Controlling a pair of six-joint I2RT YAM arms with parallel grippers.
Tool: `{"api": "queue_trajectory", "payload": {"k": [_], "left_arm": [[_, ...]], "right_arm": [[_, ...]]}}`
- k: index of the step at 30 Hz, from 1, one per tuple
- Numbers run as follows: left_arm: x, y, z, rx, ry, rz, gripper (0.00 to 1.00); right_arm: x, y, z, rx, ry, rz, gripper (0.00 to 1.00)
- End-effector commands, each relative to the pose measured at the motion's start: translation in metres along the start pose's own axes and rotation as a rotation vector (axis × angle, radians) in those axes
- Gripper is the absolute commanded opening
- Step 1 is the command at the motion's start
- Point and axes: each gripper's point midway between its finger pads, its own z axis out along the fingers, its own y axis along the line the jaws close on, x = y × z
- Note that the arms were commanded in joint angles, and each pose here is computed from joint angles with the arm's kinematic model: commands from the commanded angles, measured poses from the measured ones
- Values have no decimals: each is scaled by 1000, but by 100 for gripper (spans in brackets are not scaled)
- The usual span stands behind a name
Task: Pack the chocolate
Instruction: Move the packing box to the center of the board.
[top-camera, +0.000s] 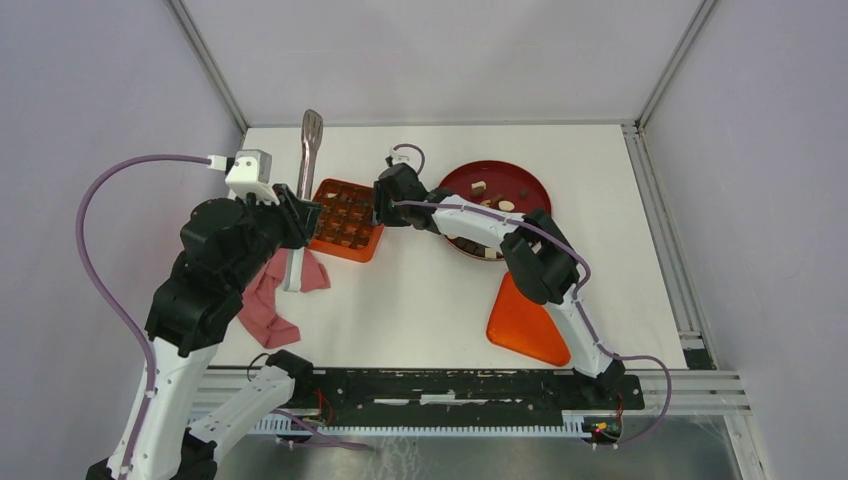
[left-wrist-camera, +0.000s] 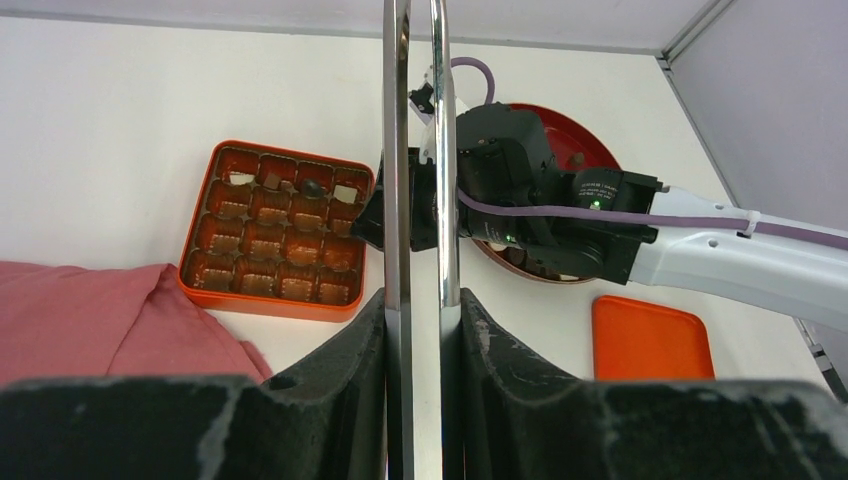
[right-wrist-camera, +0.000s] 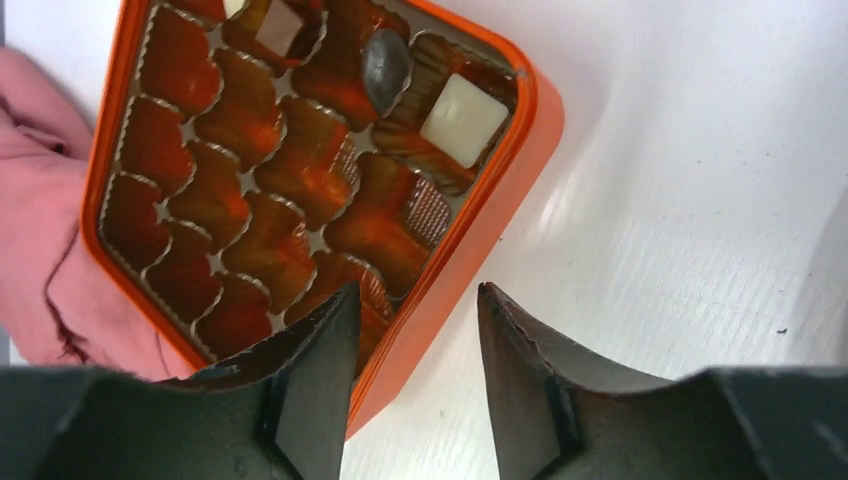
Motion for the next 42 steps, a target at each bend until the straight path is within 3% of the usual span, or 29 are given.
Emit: {"api": "queue_trajectory", "payload": {"k": [1, 7, 17, 22, 33, 36, 42], "left_arm": [[-8, 3, 1, -17, -36, 4, 31], [-8, 3, -1, -15, -37, -4, 31], [-9, 1, -4, -5, -37, -12, 31], [-10, -2, -7, 9, -42, -19, 31], [-4, -7, -8, 42, -26, -38, 31], [-2, -8, -8, 47, -23, -47, 31], [-2, -10, -6, 54, -21, -53, 31]], "right_arm": [[-22, 3, 12, 29, -100, 44, 50], [-32, -8, 17, 93, -147, 22, 35], [-61, -24, -11, 112, -202, -90, 15], [-51, -32, -32, 72, -163, -151, 11], [-2, -54, -66, -41, 17, -576, 0], [11, -61, -70, -60, 55, -610, 2], [13, -57, -57, -76, 117, -660, 29]]}}
